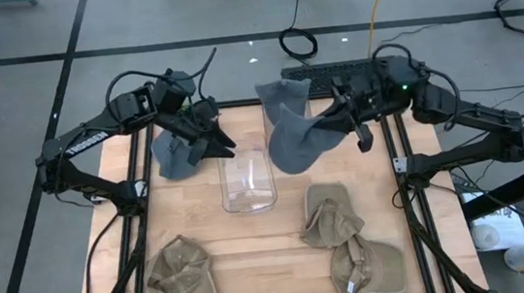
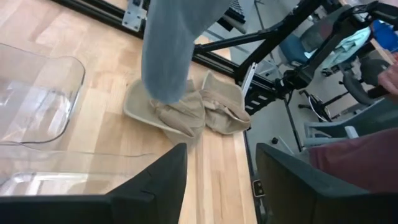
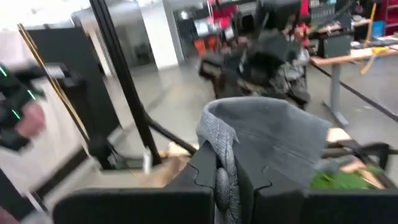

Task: Pick & Place hat
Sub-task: Put the right ash blue cap into the right transparent bin, then put the ash blue cap into the right transparent bin

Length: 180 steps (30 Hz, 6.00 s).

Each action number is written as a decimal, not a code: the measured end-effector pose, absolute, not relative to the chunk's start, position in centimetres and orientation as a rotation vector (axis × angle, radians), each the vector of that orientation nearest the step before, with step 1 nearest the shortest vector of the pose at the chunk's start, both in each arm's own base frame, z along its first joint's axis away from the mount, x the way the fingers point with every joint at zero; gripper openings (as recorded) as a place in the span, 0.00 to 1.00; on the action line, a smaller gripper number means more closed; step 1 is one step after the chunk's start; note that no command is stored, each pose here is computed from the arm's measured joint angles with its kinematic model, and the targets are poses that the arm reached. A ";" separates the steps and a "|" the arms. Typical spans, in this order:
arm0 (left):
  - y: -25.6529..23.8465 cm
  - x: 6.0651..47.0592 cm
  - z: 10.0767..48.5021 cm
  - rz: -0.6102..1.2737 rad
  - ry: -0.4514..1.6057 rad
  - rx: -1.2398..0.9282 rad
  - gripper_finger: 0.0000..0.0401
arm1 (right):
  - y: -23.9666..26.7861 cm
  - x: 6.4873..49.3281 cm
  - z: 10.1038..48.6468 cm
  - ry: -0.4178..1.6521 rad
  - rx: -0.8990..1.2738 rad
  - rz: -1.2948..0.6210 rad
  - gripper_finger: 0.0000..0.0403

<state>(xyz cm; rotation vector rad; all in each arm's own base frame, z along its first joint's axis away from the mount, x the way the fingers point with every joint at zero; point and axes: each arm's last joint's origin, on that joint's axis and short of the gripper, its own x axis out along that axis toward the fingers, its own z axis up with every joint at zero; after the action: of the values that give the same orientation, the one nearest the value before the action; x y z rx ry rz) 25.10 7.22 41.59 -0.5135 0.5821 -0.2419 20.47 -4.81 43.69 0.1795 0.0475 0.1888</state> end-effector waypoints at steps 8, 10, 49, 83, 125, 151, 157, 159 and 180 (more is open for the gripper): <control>7.2 25.1 41.6 -0.252 0.584 -0.537 0.45 | -5.4 20.5 43.6 0.248 0.008 0.083 0.02; 7.2 25.1 41.6 -0.251 0.585 -0.542 0.44 | -5.6 20.6 43.8 0.262 -0.029 0.064 0.02; 7.2 25.2 41.8 -0.242 0.572 -0.583 0.46 | -14.9 28.2 39.9 0.639 -0.437 -0.220 0.02; 7.2 25.2 41.8 -0.244 0.571 -0.575 0.46 | -18.6 29.7 28.2 0.657 -0.333 -0.243 0.06; 7.3 25.2 41.7 -0.244 0.562 -0.469 0.46 | -7.0 25.5 38.5 0.194 -0.096 -0.280 0.74; 12.7 17.7 40.4 0.594 0.809 -0.534 0.46 | -4.6 26.1 38.4 0.189 0.013 -0.204 0.74; 14.0 16.4 40.1 0.889 0.762 -0.733 0.46 | -4.6 26.1 38.4 0.190 0.001 -0.202 0.74; 14.1 16.1 40.0 0.958 0.748 -0.768 0.46 | -4.6 26.1 38.4 0.189 0.000 -0.202 0.74; 16.4 18.3 35.7 1.332 0.940 -0.971 0.46 | -6.6 25.8 38.6 0.177 -0.099 -0.263 0.74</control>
<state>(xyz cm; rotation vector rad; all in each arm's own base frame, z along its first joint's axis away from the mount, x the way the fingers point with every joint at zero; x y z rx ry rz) 18.26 16.39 35.72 -0.9711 0.9401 1.3323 25.76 -6.58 38.64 -0.0988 0.1773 -0.2626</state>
